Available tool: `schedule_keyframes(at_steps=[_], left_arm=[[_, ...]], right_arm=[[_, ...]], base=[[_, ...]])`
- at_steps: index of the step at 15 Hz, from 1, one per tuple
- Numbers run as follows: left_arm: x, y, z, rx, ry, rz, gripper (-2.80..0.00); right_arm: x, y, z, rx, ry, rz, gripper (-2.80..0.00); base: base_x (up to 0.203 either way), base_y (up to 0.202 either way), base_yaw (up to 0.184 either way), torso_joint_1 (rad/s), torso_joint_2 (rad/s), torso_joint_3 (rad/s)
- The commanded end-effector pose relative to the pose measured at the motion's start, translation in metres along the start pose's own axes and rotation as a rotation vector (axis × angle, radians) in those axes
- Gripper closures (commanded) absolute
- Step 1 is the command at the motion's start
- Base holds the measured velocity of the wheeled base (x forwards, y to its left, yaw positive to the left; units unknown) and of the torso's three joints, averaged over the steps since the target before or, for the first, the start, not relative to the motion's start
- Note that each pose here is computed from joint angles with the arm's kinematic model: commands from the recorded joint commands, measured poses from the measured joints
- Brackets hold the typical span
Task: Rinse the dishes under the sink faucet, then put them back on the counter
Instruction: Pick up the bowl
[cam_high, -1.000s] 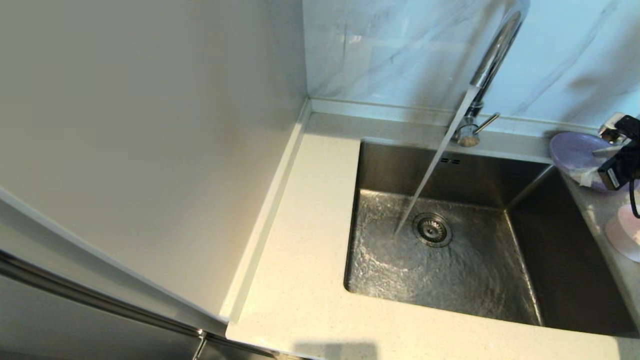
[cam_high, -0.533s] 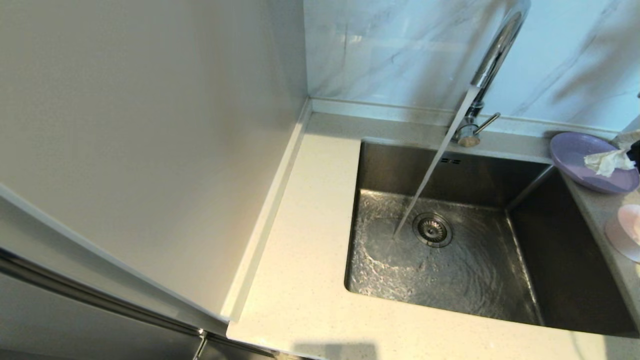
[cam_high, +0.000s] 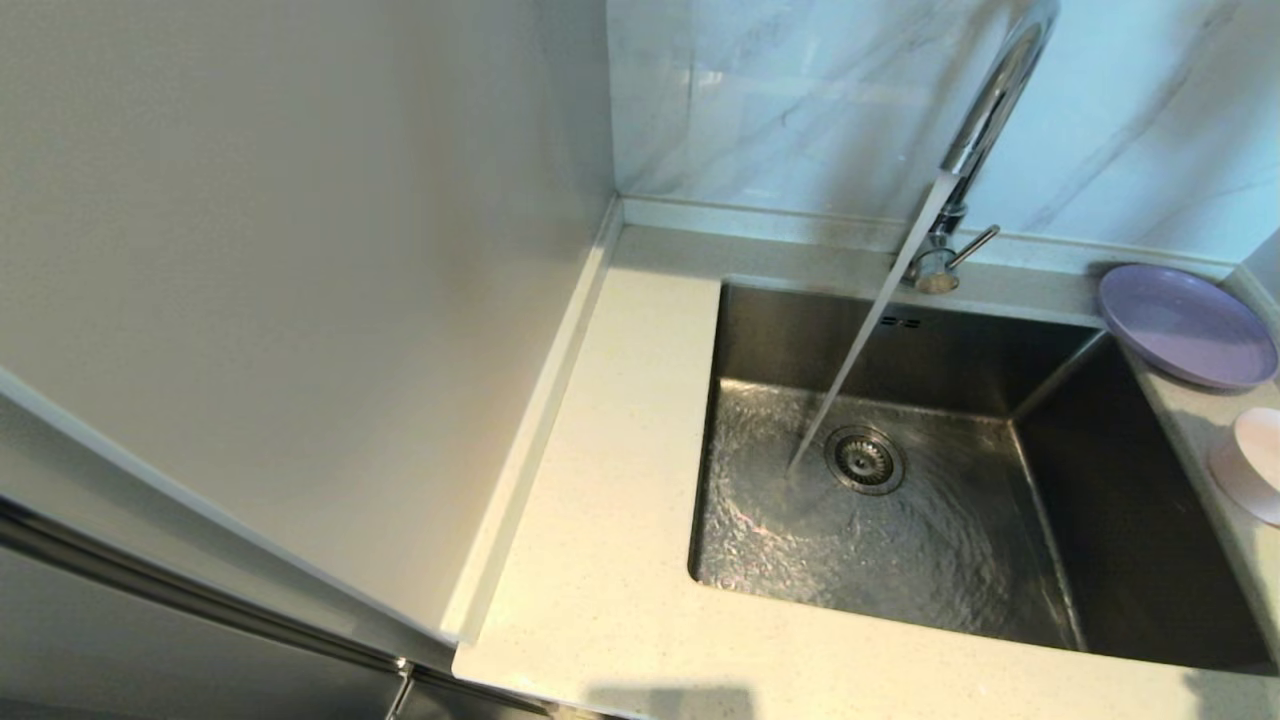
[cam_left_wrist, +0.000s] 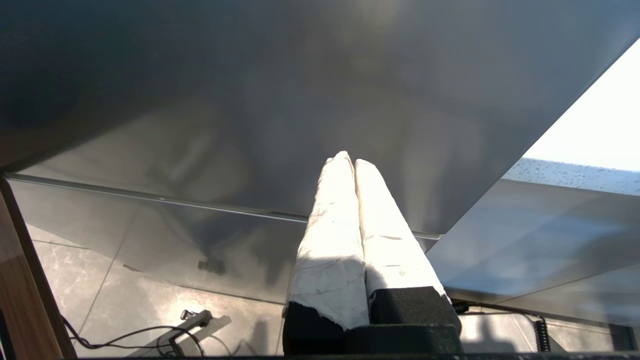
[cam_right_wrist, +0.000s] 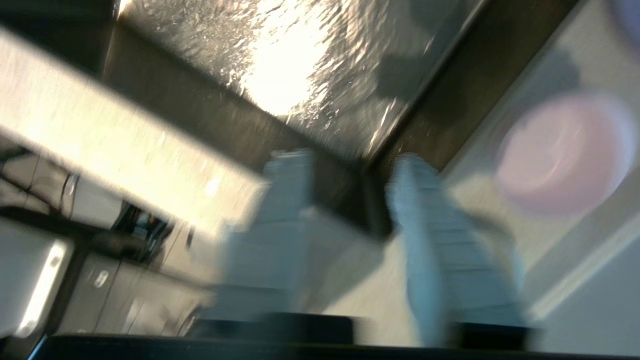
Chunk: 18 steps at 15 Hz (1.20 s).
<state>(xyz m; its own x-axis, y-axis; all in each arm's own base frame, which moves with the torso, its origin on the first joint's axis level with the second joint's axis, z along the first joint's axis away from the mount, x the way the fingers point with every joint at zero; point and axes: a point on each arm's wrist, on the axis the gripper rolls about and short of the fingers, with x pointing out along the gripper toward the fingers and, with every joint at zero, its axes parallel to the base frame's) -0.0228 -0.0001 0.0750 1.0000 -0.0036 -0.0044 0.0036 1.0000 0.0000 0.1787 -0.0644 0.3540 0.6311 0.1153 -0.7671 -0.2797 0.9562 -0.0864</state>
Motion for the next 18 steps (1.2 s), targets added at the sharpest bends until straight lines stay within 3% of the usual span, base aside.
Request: schedule_keyframes(at_steps=[1,4,7,9,15,16,18], left_arm=[[0.0,0.0,0.0,0.0,0.0,0.0,0.0],[0.0,0.0,0.0,0.0,0.0,0.001,0.0],[0.0,0.0,0.0,0.0,0.0,-0.001,0.0],[0.0,0.0,0.0,0.0,0.0,0.001,0.0],[0.0,0.0,0.0,0.0,0.0,0.001,0.0],[0.0,0.0,0.0,0.0,0.0,0.001,0.0],[0.0,0.0,0.0,0.0,0.0,0.001,0.0]], right_arm=[[-0.024,0.024,-0.016,0.003,0.055,0.008,0.0],[-0.029,0.028,-0.022,0.112,0.117,-0.026,0.0],[-0.015,0.013,-0.013,0.221,0.192,-0.273,0.0],[0.017,-0.002,0.005,0.363,0.16,-0.42,0.0],[0.087,-0.035,0.003,0.389,0.136,-0.494,0.0],[0.09,-0.037,0.003,0.389,0.144,-0.493,-2.8],[0.099,-0.044,0.003,0.382,0.166,-0.492,-2.8]], base=[[0.0,0.0,0.0,0.0,0.0,0.0],[0.0,0.0,0.0,0.0,0.0,0.0],[0.0,0.0,0.0,0.0,0.0,0.0],[0.0,0.0,0.0,0.0,0.0,0.0],[0.0,0.0,0.0,0.0,0.0,0.0],[0.0,0.0,0.0,0.0,0.0,0.0],[0.0,0.0,0.0,0.0,0.0,0.0]])
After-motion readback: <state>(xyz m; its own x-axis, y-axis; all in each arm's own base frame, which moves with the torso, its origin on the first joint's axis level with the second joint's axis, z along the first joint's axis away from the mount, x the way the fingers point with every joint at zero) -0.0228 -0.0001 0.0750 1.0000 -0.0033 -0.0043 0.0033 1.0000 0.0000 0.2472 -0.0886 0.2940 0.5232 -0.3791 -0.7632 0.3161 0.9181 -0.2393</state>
